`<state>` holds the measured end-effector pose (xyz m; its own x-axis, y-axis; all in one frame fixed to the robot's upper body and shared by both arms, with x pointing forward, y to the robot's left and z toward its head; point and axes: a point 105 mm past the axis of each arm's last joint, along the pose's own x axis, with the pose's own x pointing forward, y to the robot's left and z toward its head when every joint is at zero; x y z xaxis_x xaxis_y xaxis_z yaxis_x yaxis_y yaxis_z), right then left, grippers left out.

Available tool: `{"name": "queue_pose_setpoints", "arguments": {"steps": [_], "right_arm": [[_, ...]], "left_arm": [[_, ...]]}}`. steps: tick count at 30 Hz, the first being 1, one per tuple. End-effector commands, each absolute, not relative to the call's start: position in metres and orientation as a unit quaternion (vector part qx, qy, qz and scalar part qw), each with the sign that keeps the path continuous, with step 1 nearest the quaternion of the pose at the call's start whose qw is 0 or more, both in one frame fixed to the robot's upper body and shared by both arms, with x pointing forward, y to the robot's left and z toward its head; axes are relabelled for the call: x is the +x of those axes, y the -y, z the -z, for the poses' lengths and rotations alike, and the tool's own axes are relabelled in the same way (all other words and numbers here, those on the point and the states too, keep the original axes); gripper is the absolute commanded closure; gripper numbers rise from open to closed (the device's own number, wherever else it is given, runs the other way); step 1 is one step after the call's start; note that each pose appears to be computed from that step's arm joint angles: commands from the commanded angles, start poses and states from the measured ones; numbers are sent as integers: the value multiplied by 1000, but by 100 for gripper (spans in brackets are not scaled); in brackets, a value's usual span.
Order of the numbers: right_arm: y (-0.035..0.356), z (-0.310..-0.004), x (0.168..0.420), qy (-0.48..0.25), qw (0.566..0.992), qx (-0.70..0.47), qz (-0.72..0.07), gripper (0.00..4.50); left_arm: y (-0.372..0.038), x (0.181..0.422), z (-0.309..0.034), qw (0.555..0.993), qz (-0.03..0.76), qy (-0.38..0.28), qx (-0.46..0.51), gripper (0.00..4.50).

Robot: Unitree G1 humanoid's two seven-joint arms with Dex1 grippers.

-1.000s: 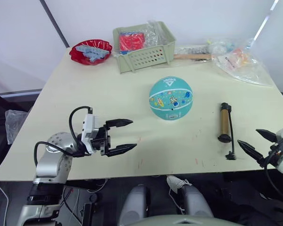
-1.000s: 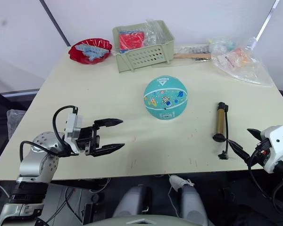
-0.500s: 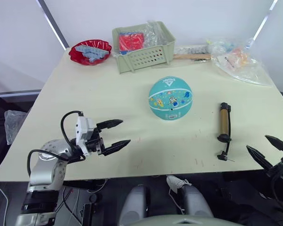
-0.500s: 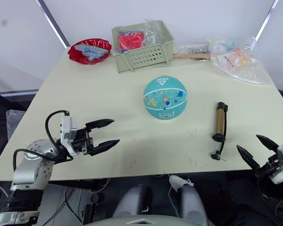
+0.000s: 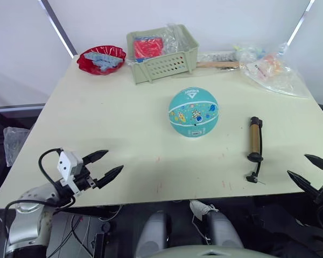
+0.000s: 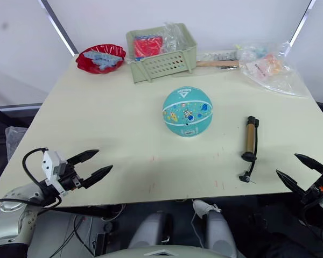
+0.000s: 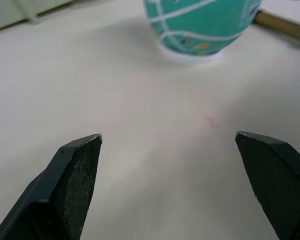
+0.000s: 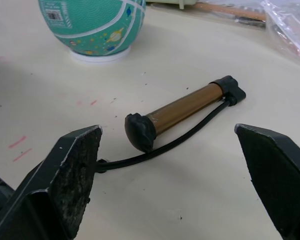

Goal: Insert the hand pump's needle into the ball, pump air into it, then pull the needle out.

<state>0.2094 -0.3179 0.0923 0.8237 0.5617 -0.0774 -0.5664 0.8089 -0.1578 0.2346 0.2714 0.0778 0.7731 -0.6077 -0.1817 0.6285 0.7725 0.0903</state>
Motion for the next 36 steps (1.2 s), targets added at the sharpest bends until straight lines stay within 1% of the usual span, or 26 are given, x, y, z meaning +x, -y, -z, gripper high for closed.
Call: {"name": "queue_pose_setpoints", "arguments": {"steps": [1, 6, 14, 19, 27, 36], "right_arm": [[324, -98, 209, -4, 946, -106, -306, 2], [329, -98, 216, -2, 944, -106, -312, 2], [329, -95, 226, -6, 943, -106, -315, 2], [324, -96, 241, 0, 944, -108, -311, 2], [323, -96, 250, -2, 946, -105, -307, 2], [314, -96, 259, 0, 941, -98, -325, 2]], "left_arm": [[-275, 231, -83, 946, 305, -60, 94, 0], [-277, 225, -77, 950, 285, -74, 99, 0], [-277, 223, -74, 951, 280, -78, 105, 0], [-274, 224, -70, 949, 283, -80, 111, 0], [-272, 226, -68, 948, 285, -81, 115, 0], [-270, 226, -66, 946, 288, -83, 119, 0]]}}
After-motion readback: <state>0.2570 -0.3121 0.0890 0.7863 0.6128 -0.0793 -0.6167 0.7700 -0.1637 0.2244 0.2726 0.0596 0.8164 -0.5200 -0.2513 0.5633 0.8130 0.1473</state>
